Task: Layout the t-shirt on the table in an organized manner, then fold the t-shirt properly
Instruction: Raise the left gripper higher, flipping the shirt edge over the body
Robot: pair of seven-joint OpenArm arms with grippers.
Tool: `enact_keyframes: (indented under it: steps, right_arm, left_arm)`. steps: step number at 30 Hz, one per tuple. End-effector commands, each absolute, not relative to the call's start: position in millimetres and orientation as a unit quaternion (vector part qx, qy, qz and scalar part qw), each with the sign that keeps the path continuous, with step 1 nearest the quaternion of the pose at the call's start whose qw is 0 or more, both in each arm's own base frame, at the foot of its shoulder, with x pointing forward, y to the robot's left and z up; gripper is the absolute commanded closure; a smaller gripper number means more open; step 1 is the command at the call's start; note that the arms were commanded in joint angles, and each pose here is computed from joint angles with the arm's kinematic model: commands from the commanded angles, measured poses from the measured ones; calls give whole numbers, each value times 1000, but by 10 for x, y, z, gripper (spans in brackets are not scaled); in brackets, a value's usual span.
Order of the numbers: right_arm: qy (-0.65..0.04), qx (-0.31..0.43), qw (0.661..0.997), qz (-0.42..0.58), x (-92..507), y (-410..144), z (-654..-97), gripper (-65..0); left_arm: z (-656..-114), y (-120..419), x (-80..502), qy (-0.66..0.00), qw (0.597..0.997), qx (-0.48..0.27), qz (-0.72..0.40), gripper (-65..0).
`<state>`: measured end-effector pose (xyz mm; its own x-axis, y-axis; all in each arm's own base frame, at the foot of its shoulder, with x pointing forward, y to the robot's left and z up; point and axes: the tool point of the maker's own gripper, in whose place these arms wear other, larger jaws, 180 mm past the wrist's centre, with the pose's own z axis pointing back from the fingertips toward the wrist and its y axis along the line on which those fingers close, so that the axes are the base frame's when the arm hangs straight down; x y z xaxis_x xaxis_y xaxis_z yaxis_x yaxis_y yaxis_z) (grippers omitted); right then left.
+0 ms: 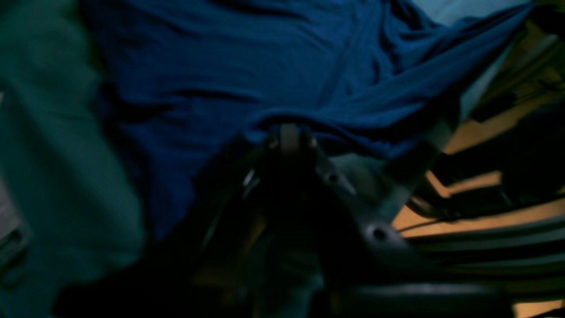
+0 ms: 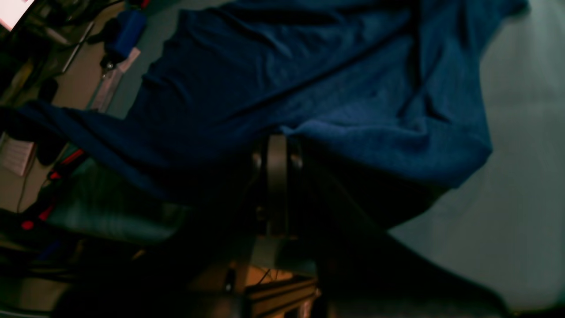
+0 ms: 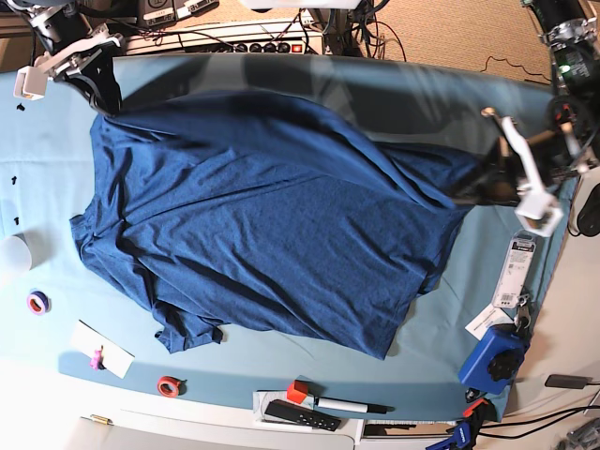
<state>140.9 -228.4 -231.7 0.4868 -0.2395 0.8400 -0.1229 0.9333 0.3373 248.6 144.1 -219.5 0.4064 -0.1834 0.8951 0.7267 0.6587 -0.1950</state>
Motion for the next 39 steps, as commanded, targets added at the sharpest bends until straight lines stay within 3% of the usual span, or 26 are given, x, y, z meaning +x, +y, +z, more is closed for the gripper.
enact_keyframes:
  steps: [1,27,32,39]
  right_arm:
    - [-522,178,834,-20,1431,-2255,-2188,0]
    - [-507,164,846,-20,1346,-2279,-2225,0]
    - [-514,154,844,-19,1416,-2311,-2218,0]
    - [-486,79,870,-31,1486,-2551,-2393,0]
  left_arm:
    - [-2010,1446,2503,-488,766,-296,-295,0]
    - [-1443,2500,2490,-588,768,-146,-207,0]
    - [-1430,2517,2491,-587,769,-142,-209,0]
    - [-1709,2333,2617,-551,785,-176,-220,0]
